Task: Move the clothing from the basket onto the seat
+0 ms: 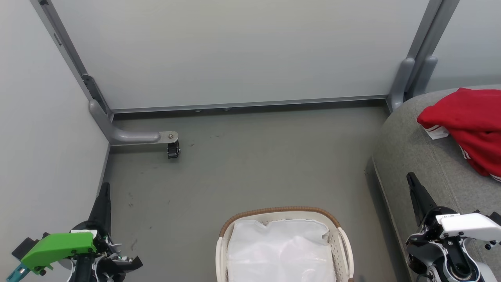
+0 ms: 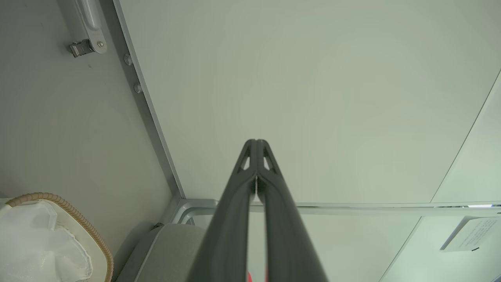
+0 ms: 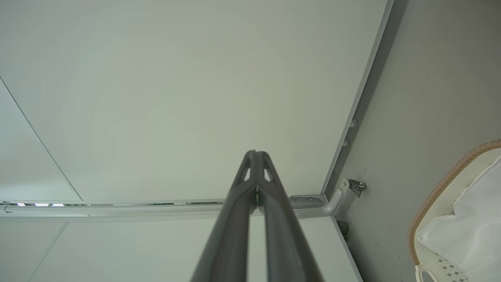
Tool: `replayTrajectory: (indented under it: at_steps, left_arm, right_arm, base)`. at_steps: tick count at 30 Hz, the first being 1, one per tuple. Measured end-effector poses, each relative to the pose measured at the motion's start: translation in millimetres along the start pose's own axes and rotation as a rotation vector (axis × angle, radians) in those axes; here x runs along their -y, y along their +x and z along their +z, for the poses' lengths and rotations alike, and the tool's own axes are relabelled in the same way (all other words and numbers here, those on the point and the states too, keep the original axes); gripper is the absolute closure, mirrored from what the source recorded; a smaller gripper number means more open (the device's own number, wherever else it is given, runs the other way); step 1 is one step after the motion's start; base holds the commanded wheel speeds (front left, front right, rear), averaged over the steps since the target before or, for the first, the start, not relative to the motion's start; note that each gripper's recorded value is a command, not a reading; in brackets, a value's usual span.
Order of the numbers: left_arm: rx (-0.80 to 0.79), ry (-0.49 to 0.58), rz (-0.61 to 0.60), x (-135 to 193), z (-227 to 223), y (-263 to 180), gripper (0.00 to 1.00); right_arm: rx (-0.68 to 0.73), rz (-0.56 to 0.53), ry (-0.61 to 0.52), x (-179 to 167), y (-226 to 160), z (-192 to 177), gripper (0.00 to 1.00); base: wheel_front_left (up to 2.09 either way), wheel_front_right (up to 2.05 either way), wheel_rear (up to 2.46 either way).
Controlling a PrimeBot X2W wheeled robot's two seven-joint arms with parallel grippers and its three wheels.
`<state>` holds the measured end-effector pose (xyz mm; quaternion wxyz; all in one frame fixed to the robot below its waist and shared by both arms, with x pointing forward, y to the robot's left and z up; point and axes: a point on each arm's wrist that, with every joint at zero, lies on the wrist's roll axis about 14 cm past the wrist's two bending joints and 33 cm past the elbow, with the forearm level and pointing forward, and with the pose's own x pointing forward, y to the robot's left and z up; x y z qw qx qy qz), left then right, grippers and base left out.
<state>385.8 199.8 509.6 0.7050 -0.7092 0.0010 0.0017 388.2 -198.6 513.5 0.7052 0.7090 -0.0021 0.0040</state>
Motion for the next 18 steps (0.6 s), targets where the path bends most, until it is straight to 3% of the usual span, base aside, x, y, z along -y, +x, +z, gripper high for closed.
replayTrajectory:
  at_steps: [18]
  left_arm:
    - [0.000,0.000,0.000,0.0,0.0,0.0,1.00]
  right_arm:
    - [0.000,0.000,0.000,0.0,0.0,0.0,1.00]
  base:
    - [0.00,0.00,0.00]
